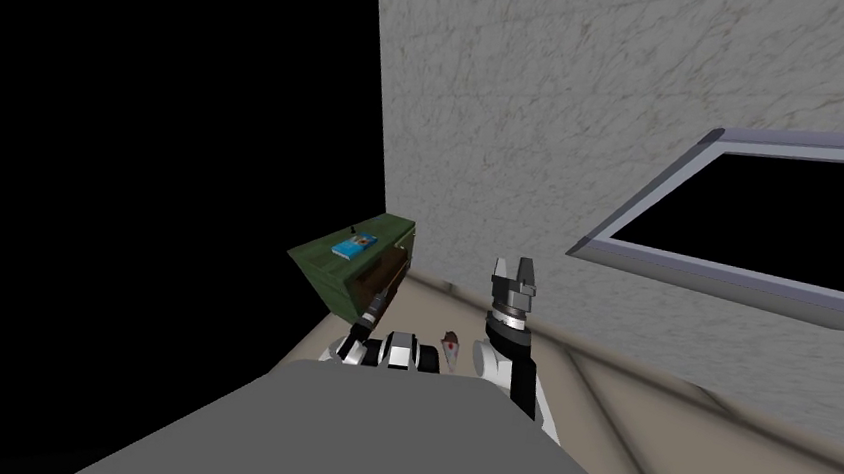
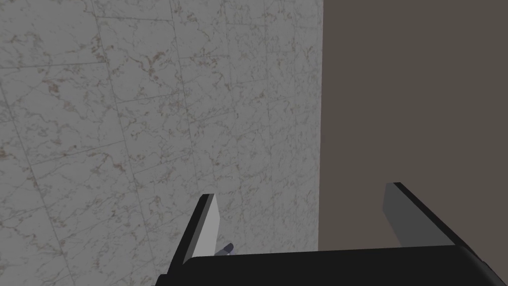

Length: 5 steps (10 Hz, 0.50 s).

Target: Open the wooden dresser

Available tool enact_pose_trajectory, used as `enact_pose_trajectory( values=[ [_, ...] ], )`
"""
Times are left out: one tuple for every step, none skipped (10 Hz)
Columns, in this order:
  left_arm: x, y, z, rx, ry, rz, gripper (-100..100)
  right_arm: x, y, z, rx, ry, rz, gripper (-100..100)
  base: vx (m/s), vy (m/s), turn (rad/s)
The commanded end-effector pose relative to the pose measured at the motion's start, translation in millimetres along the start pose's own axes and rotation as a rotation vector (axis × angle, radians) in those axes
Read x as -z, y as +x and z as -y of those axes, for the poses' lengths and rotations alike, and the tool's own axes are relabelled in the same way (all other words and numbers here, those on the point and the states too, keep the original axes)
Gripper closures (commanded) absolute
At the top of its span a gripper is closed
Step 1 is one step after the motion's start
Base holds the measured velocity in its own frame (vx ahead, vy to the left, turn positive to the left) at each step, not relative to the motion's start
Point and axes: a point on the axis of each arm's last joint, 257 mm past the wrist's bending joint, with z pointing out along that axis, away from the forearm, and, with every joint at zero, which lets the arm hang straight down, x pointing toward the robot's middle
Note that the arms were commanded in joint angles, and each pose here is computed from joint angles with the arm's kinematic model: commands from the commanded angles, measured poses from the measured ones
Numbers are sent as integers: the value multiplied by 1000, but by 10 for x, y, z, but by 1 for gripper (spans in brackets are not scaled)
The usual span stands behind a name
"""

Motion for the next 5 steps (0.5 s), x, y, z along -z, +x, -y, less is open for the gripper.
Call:
enact_pose_trajectory(
  values=[
    [18,-69,60,9,21,8,100,0,0,0,0,0,0,0,-17,-130,-24],
    [34,-105,73,11,26,12,100,0,0,0,0,0,0,0,-9,-137,-17],
    [52,-144,85,13,30,18,100,0,0,0,0,0,0,0,-17,-126,-16],
    [-136,-128,62,14,5,11,-100,0,0,0,0,0,0,0,-87,-32,31],
    [-136,-128,59,14,4,11,-100,-1,0,0,0,0,0,0,-86,16,7]
  ],
)
